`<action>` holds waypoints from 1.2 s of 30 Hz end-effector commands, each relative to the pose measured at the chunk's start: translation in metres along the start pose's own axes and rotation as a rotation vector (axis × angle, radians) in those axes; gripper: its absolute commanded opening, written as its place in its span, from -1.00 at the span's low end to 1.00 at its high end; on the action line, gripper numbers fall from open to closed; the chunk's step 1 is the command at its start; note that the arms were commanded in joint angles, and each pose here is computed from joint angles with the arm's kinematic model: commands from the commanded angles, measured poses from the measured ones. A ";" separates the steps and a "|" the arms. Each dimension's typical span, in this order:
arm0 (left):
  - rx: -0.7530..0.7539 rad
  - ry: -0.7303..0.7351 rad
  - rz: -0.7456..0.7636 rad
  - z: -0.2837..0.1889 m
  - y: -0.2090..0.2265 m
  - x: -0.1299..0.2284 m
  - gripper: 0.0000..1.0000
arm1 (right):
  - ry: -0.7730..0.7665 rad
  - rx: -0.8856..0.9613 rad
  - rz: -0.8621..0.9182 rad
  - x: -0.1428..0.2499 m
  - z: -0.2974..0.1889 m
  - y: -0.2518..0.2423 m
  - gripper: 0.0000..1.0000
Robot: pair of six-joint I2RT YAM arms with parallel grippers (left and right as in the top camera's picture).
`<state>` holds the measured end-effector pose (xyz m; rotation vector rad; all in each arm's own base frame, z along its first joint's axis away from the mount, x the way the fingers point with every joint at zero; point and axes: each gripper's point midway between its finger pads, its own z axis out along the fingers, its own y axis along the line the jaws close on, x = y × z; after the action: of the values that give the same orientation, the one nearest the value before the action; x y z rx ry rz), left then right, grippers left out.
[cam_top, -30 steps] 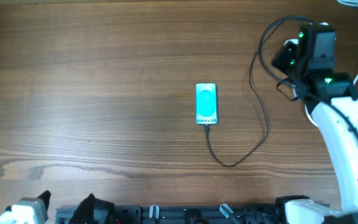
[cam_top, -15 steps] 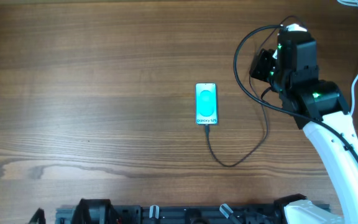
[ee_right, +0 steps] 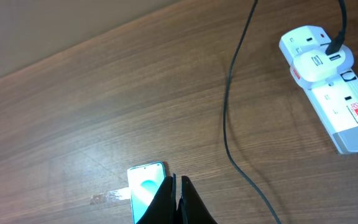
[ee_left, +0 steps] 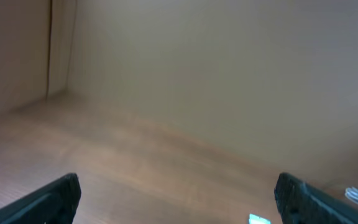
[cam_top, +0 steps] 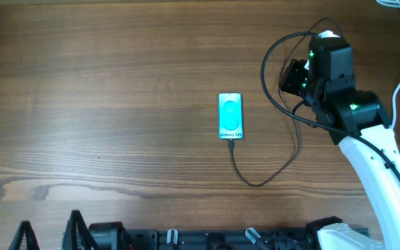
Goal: Plug charger to phone and switch on socket
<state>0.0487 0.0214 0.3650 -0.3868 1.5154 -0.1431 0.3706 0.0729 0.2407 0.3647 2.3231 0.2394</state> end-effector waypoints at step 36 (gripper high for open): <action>0.064 0.092 -0.050 0.192 0.033 0.206 1.00 | 0.003 0.025 -0.043 0.003 -0.006 -0.006 -0.91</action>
<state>0.2449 0.0160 0.1772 -0.3528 1.5539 -0.2352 0.3657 0.0714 0.2361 0.3371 2.3527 0.2139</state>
